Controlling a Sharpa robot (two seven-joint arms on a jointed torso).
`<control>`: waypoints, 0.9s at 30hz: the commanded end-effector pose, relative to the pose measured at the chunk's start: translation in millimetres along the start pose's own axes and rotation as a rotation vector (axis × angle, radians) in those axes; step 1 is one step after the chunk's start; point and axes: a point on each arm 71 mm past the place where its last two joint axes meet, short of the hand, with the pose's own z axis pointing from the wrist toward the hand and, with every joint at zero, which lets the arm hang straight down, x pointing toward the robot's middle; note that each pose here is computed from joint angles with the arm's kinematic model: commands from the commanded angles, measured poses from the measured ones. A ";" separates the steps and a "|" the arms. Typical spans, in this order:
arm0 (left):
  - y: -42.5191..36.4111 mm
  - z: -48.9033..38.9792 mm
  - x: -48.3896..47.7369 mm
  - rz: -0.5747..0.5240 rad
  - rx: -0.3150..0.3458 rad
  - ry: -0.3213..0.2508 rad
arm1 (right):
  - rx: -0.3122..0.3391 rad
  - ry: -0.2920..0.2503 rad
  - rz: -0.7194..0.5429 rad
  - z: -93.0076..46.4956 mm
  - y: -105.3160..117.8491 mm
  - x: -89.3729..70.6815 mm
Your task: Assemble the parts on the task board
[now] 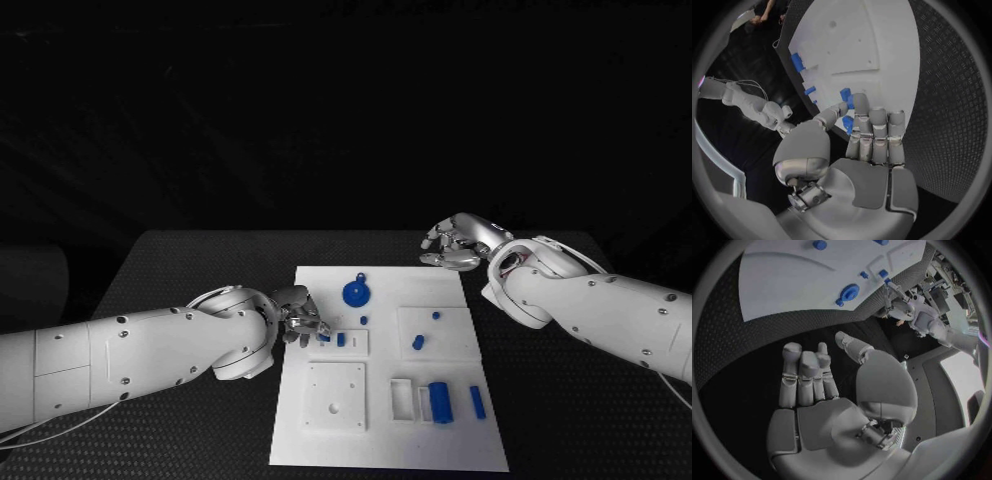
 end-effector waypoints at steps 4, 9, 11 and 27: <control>1.7 2.1 1.2 0.034 -0.015 0.014 | -0.008 0.008 -0.001 -0.5 0.7 0.3; 3.3 2.6 1.6 0.041 -0.022 0.026 | -0.008 0.008 -0.001 -0.6 0.6 0.2; 3.1 2.6 2.3 0.045 -0.024 0.034 | -0.008 0.008 -0.001 -0.7 0.5 0.2; 5.5 5.1 3.1 0.076 -0.040 0.048 | -0.009 0.009 0.000 -0.5 0.8 0.4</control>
